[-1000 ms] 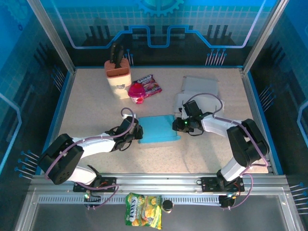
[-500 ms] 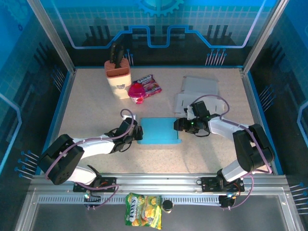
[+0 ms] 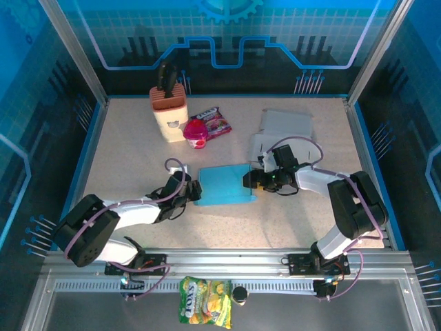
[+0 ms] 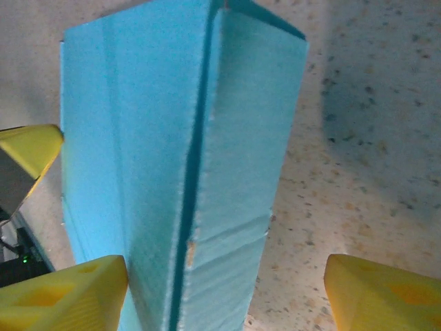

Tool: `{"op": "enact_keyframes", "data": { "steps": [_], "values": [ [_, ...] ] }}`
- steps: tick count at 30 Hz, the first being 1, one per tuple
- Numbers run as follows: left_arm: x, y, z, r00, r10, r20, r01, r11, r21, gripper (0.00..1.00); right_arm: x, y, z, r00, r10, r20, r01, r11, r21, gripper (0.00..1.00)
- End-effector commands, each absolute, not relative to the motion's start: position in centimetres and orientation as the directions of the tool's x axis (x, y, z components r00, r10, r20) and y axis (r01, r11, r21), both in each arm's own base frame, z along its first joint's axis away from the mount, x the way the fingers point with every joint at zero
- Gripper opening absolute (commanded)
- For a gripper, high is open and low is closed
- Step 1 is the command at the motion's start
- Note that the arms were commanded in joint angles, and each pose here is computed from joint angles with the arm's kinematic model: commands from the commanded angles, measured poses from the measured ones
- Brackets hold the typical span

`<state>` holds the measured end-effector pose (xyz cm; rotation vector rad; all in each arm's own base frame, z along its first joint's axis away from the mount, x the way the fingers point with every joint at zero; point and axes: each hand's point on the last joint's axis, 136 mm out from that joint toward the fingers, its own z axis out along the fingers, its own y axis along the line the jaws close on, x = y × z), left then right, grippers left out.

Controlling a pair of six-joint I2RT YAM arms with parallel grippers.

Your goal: Fold the paper box

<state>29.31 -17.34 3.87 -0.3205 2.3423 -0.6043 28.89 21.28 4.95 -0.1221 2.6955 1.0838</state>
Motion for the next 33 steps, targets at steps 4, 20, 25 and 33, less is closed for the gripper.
{"op": "enact_keyframes", "data": {
  "steps": [4,20,25,33],
  "values": [
    [26.6,-14.6,-0.1,-0.794,-0.379,-0.475,-0.164,0.886,-0.433,0.00,29.5,23.3,6.7,-0.966,0.010,-0.259,-0.202,0.597,0.777,0.74],
    [28.2,-16.2,4.6,-0.773,-0.286,-0.567,-0.011,0.899,-0.438,0.16,30.3,24.5,9.1,-0.972,0.133,-0.193,-0.108,0.480,0.871,0.41],
    [27.6,-18.7,11.0,-0.645,-0.024,-0.764,0.278,0.924,-0.264,0.38,30.5,24.2,10.4,-0.972,0.188,-0.138,-0.043,0.438,0.898,0.34],
    [23.8,-23.9,14.0,-0.284,0.557,-0.781,0.630,0.722,0.286,0.51,30.0,22.2,11.9,-0.964,0.265,0.029,0.131,0.377,0.917,0.28]
  ]
}}
